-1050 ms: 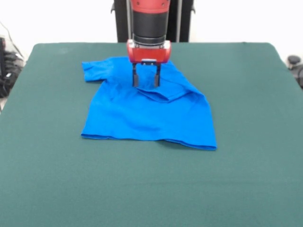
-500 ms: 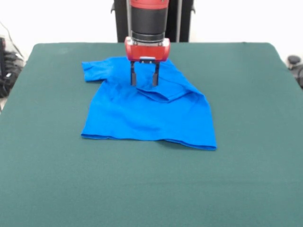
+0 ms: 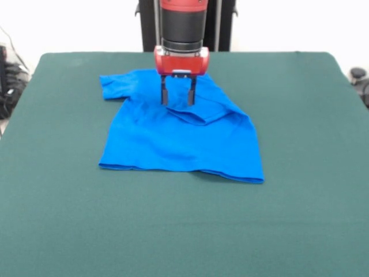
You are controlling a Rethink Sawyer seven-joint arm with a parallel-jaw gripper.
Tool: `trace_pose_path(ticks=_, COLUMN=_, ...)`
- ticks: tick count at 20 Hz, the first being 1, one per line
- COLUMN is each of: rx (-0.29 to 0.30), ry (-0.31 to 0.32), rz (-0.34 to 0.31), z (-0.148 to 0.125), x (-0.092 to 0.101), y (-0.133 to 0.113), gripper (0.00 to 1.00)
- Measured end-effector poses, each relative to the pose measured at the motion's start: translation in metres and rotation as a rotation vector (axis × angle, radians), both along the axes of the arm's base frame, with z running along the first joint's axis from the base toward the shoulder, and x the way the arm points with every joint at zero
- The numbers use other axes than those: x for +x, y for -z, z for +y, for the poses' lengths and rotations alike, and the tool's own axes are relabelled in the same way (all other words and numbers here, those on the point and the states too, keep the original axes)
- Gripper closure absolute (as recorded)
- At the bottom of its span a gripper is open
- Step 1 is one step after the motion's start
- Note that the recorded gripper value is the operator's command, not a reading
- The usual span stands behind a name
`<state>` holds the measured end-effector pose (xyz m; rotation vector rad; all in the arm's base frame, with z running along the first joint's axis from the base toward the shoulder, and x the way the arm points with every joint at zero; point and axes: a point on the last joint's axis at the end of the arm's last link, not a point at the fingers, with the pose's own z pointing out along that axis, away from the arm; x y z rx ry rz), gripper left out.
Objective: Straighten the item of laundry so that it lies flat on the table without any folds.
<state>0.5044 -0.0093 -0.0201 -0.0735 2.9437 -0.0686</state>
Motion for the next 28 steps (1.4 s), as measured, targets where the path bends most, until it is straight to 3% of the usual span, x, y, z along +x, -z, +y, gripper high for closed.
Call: trace_pose_path(ticks=28, rx=-0.008, ry=-0.017, rz=-0.005, z=0.0056, x=0.0033, y=0.0008, gripper=0.0)
